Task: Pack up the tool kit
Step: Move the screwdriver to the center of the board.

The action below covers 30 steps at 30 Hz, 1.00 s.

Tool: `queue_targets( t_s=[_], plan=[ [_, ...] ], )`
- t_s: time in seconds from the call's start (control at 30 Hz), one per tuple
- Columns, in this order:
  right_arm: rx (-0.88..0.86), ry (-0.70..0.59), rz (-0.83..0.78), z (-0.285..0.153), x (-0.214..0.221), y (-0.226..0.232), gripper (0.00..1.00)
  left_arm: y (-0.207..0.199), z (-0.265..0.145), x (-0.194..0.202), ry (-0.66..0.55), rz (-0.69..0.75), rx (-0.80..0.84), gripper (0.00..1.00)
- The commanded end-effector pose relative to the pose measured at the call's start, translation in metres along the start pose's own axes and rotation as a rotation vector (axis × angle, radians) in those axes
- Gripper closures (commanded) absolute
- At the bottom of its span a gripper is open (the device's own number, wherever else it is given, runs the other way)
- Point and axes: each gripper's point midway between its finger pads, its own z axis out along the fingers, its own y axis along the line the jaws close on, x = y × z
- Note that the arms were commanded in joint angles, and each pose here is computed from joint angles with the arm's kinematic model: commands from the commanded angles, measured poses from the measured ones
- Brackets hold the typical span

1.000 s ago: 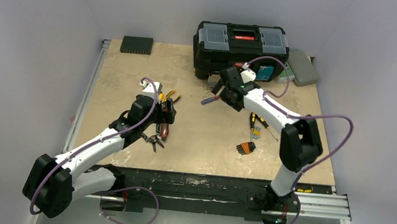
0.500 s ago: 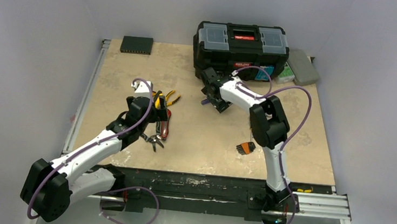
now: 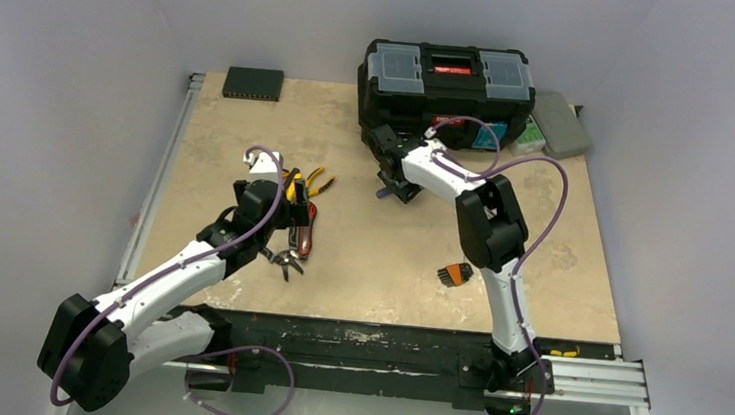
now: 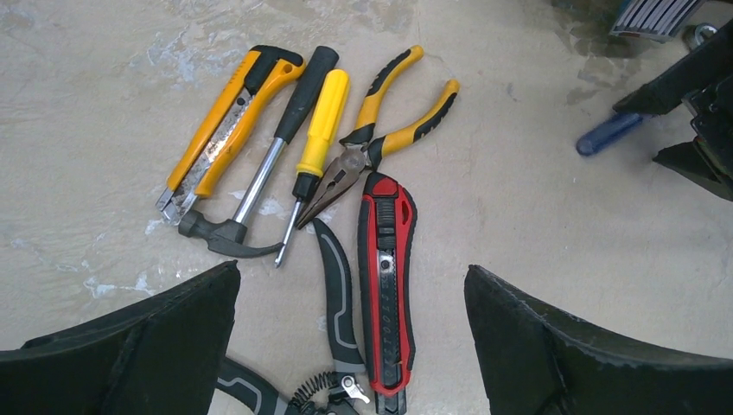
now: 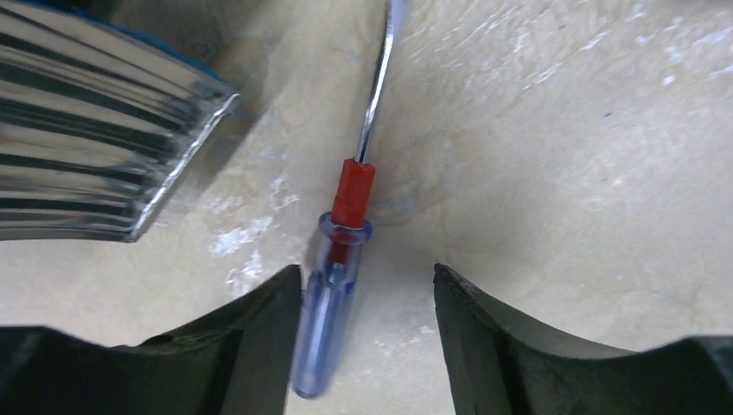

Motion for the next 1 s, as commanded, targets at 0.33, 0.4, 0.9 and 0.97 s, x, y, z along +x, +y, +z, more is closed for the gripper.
queue_targets(
  t_s=[0.33, 0.4, 0.9, 0.97],
  plan=[
    [-0.048, 0.076, -0.384, 0.003, -0.034, -0.093, 0.8, -0.005, -0.001, -0.009, -0.025, 0.005, 0.02, 0.02],
    [-0.036, 0.073, -0.444, 0.0, -0.041, -0.107, 0.79, -0.008, 0.0, -0.008, -0.02, 0.009, 0.032, 0.02],
    [-0.029, 0.157, -0.475, 0.006, -0.081, -0.191, 0.75, -0.025, 0.004, -0.001, 0.018, 0.034, 0.118, 0.03],
    [-0.028, 0.157, -0.464, 0.007, -0.085, -0.195, 0.74, -0.029, 0.005, 0.001, 0.025, 0.044, 0.132, 0.03]
  ],
)
